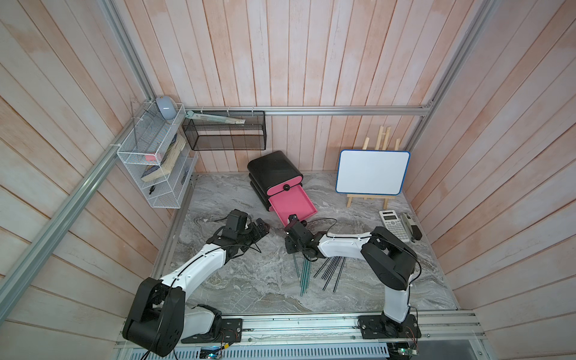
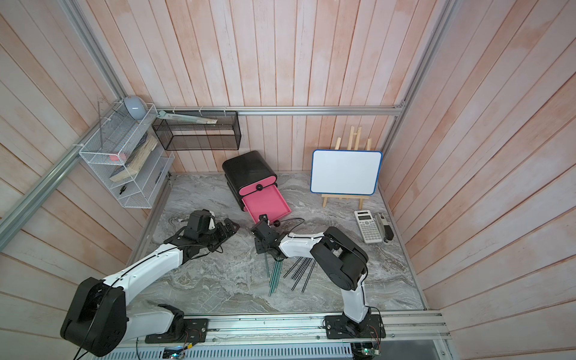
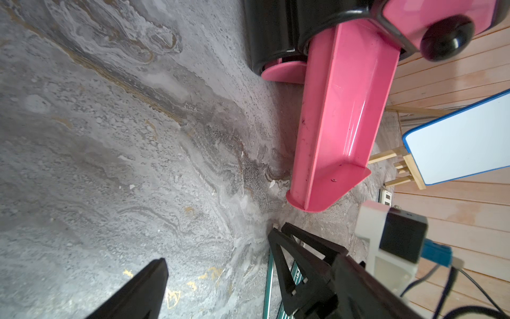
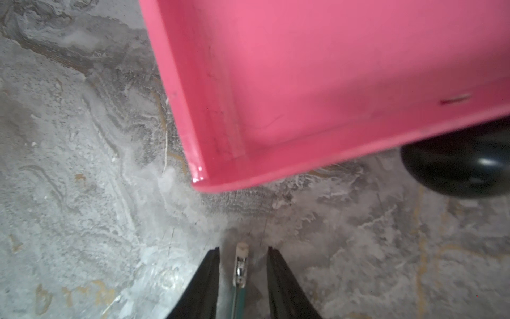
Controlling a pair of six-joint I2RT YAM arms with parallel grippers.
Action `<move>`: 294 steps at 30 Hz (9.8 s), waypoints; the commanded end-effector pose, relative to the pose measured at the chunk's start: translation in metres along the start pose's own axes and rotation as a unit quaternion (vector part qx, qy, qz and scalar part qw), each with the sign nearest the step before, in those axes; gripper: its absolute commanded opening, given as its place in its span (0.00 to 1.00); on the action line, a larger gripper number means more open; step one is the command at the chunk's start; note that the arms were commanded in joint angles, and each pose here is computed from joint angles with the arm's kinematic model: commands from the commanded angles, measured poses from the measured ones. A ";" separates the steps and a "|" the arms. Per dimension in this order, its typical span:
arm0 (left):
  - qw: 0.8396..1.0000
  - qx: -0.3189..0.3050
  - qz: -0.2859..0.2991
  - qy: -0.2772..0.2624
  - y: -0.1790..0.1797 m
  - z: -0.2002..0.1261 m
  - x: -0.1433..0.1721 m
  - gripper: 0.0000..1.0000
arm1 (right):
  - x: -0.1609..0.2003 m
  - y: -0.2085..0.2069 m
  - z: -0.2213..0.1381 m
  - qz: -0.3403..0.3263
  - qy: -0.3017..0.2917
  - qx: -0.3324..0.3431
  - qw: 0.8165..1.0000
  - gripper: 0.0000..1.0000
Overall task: Please place the pencils in the drawer according to their color
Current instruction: Pick up the pencil from the center of the board, then place the pencil in the drawer, then pick up the pencil from the center of the board, then place the pencil in the drawer.
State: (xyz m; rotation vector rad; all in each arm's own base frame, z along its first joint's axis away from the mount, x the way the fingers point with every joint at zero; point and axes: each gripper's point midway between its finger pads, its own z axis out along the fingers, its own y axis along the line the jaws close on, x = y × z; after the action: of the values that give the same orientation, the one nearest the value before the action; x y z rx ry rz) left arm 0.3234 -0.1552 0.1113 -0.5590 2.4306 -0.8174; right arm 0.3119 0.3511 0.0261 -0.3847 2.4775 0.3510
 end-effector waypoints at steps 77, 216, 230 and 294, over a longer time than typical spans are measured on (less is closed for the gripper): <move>0.997 0.049 0.054 0.006 -0.082 0.006 -0.013 0.99 | -0.204 -0.069 -0.048 0.348 -0.176 -0.166 0.906 0.00; 0.992 0.050 0.103 0.058 -0.054 0.006 0.057 0.99 | 0.064 -0.092 -0.041 0.098 0.171 0.055 0.979 0.17; 0.992 0.050 0.100 0.056 -0.053 0.006 0.057 1.00 | 0.085 -0.088 -0.038 0.075 0.199 0.080 0.974 0.16; 0.995 0.056 0.080 0.015 -0.094 0.012 -0.007 1.00 | -0.222 -0.120 -0.080 0.374 -0.165 -0.128 0.904 0.00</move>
State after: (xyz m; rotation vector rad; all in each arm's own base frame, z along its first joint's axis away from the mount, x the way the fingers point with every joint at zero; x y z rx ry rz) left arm 0.3501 -0.2258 0.1607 -0.3116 2.4073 -0.8945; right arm 0.4616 0.2553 0.1805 0.4853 2.2460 0.9419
